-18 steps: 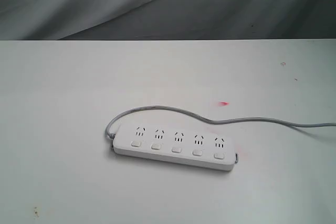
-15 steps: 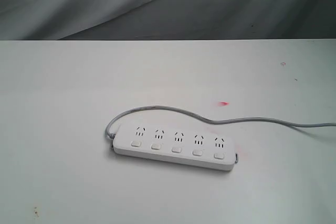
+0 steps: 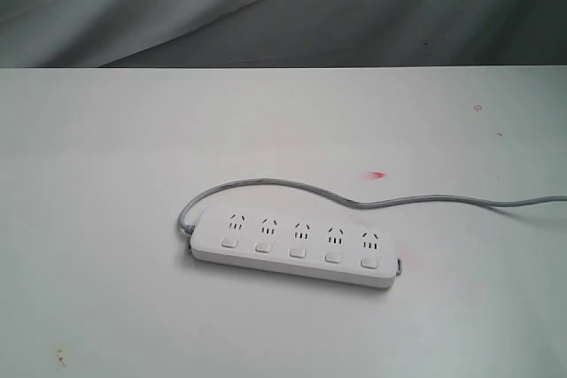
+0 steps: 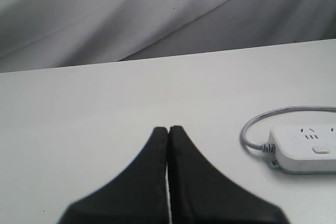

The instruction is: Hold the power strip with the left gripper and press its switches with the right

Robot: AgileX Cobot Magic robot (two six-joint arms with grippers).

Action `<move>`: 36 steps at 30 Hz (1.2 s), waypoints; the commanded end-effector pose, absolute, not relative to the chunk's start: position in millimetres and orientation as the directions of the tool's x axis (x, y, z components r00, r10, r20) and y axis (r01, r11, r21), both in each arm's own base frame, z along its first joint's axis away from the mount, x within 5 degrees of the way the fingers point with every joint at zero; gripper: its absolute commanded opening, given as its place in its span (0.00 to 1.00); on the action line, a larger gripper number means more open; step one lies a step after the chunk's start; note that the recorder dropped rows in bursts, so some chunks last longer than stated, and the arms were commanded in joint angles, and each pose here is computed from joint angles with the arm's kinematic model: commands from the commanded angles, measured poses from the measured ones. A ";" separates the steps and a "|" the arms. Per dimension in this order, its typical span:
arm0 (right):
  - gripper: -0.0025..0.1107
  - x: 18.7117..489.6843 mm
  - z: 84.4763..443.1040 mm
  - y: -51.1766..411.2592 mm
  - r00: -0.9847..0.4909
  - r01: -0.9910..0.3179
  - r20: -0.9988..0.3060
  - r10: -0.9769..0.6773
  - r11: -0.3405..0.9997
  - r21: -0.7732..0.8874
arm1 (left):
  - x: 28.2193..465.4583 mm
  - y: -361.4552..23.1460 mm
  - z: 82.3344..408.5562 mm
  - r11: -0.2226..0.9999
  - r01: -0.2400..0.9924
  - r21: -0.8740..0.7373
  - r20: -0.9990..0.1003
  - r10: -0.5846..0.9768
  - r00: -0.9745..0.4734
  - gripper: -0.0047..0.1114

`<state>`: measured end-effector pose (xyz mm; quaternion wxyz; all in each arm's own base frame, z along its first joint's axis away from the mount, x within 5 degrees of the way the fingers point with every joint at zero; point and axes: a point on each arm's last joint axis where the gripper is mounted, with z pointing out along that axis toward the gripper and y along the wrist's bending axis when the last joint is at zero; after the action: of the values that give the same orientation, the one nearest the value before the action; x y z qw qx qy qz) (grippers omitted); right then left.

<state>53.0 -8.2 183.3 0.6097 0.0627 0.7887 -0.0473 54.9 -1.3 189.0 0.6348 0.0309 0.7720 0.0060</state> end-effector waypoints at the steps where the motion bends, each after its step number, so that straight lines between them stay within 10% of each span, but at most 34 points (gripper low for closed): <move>1: 0.02 53.0 182.5 -7.9 -0.246 0.153 -0.968 0.043 0.988 0.004 | 55.0 0.9 189.2 0.993 0.033 0.114 -0.966 0.118 -0.231 0.04; 22: 0.02 53.0 182.5 -7.9 -0.246 0.153 -0.968 0.043 0.988 0.004 | 147.1 3.4 378.3 0.959 -0.001 0.282 -0.936 0.275 -0.219 0.04; 36: 0.02 53.0 182.5 -7.9 -0.246 0.153 -0.968 0.043 0.988 0.004 | 200.4 -1.8 438.1 0.917 0.066 0.393 -0.890 0.398 -0.221 0.04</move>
<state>53.0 -8.2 183.3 0.6097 0.0627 0.7887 -0.0473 191.1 0.9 432.0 0.6019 0.1206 0.7786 0.1303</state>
